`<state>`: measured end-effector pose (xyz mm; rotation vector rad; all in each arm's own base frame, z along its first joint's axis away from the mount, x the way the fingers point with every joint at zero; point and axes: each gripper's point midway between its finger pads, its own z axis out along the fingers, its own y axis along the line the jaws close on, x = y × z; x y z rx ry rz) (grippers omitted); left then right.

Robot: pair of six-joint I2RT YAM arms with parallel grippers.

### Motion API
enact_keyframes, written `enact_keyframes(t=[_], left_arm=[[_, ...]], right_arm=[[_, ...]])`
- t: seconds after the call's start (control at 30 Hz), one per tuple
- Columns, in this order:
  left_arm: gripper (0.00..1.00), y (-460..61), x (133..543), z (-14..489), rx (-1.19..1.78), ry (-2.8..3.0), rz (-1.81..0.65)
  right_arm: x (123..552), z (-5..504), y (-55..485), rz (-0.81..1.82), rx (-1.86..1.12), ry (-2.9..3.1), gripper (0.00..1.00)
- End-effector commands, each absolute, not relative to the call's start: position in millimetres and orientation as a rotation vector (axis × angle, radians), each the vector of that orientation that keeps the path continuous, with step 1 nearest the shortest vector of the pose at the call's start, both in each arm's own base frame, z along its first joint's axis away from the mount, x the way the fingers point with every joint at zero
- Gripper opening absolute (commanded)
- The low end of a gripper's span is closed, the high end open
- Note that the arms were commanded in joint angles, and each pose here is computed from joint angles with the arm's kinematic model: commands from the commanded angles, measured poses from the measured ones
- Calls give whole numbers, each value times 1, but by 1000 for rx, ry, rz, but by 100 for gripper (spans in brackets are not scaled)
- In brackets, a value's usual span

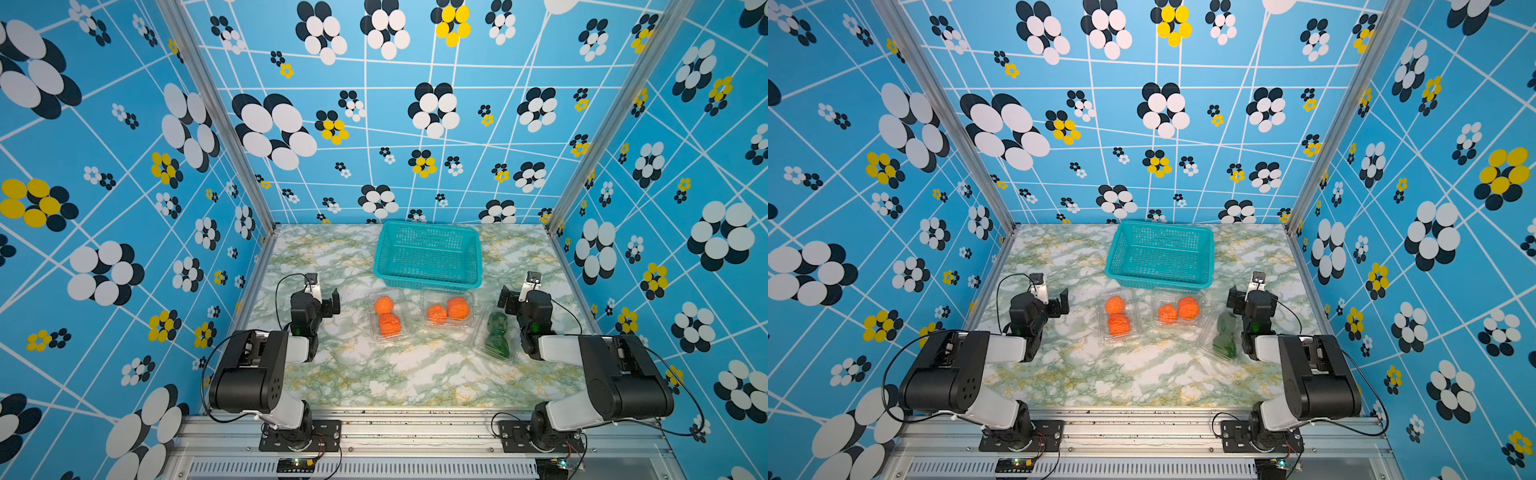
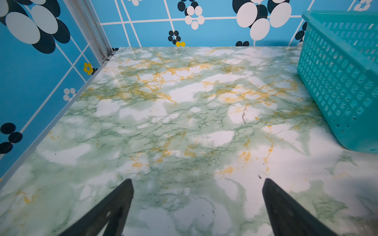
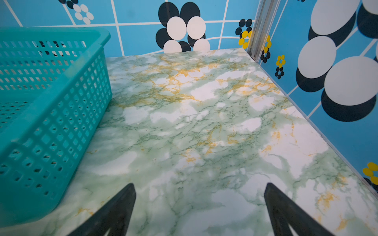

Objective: Take oranges out of containers
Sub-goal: Adjust the packing box at the center of the board.

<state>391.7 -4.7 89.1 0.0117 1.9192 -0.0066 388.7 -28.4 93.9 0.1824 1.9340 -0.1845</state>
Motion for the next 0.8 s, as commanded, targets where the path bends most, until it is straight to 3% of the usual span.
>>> enact_keyframes(t=[0.0,0.37,0.5,0.77], left_arm=[[100,-7,399,96,22,1898,-35],[100,-10,395,119,25,1896,16],[100,-6,388,120,-60,1960,73],[100,-54,368,166,104,1887,185]], right_arm=[[392,92,-24,-183,150,1943,99],[377,118,-45,-286,284,1899,99],[371,125,-25,-188,203,1957,99],[360,133,-15,-110,208,2003,99]])
